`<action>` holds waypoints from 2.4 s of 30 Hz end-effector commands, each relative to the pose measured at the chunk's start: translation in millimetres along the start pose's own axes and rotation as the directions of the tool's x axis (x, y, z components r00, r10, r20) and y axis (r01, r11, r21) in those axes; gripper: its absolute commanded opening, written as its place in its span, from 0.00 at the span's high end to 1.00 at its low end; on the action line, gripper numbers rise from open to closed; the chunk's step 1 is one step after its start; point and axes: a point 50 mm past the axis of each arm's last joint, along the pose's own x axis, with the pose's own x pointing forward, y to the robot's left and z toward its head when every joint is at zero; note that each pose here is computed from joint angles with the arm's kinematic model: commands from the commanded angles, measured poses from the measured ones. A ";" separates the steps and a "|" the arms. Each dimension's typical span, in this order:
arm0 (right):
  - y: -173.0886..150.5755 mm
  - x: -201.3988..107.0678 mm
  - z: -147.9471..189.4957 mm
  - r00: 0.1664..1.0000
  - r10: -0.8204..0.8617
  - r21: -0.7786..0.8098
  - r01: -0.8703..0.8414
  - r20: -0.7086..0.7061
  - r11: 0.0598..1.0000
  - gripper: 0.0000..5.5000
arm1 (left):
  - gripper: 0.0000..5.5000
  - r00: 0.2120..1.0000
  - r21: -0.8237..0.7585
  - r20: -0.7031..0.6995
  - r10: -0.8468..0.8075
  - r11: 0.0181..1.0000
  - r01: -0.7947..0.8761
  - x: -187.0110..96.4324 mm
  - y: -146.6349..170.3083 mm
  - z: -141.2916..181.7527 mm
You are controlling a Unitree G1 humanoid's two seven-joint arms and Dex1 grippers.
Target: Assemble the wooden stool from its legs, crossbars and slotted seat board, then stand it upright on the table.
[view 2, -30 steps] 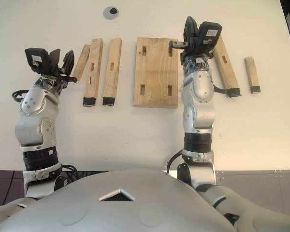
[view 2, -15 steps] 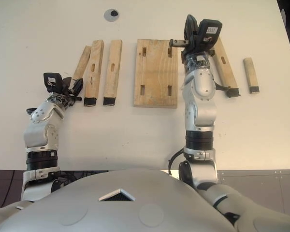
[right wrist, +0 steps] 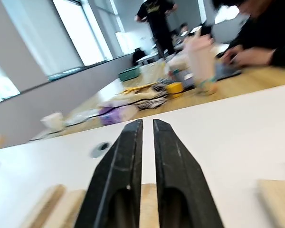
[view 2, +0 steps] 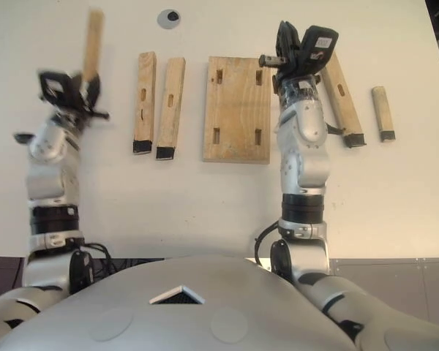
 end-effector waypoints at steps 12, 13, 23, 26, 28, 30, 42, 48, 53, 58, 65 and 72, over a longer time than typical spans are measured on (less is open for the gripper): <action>44.7 4.6 29.1 0.895 0.437 0.680 -0.377 0.092 0.628 0.48 | 0.77 0.805 0.190 0.183 -0.565 0.823 0.535 -14.1 -94.3 44.5; 43.7 5.4 29.5 0.896 0.434 0.686 -0.374 0.093 0.625 0.45 | 0.77 0.800 0.189 0.183 -0.571 0.819 0.542 -15.2 -95.8 44.4; 35.2 12.4 26.1 0.917 0.392 0.714 -0.323 0.073 0.621 0.58 | 0.77 0.770 0.172 0.177 -0.613 0.790 0.589 -20.8 -105.2 41.7; 34.2 12.9 28.5 0.914 0.398 0.718 -0.332 0.084 0.611 0.67 | 0.77 0.774 0.155 0.168 -0.610 0.792 0.591 -21.4 -103.9 39.2; 35.0 12.5 29.4 0.909 0.408 0.715 -0.340 0.084 0.611 0.72 | 0.77 0.774 0.147 0.163 -0.612 0.791 0.594 -22.0 -104.5 37.0; 36.6 12.3 29.2 0.905 0.419 0.711 -0.345 0.078 0.613 0.80 | 0.77 0.772 0.140 0.159 -0.615 0.789 0.599 -22.8 -105.5 35.7; 23.8 19.9 21.4 0.966 0.257 0.455 -0.233 0.008 0.859 0.93 | 0.66 0.796 0.107 0.174 -0.579 0.815 0.569 -14.3 -98.0 41.6; -40.9 20.7 68.7 0.969 -0.096 0.062 0.084 0.227 0.995 0.93 | 0.49 0.833 0.076 0.167 -0.527 0.849 0.522 -13.5 -100.9 41.0; -104.8 -9.2 118.0 0.959 -0.147 -0.122 0.181 0.241 0.976 0.93 | 0.63 0.864 0.058 0.153 -0.480 0.877 0.477 -18.0 -99.4 36.1; -147.4 -53.7 132.9 0.975 -0.197 -0.113 0.208 0.105 0.972 0.93 | 0.75 0.928 0.011 0.152 -0.341 0.939 0.343 -16.3 -82.6 32.7; -155.8 -63.7 120.1 0.974 -0.218 -0.015 0.219 0.067 0.976 0.93 | 0.79 0.962 -0.024 0.138 -0.233 0.971 0.239 -9.3 -72.6 28.4; -161.5 -50.9 96.7 0.974 -0.220 -0.024 0.222 0.051 0.975 0.93 | 0.79 0.950 -0.017 0.144 -0.276 0.960 0.281 -4.6 -80.6 28.7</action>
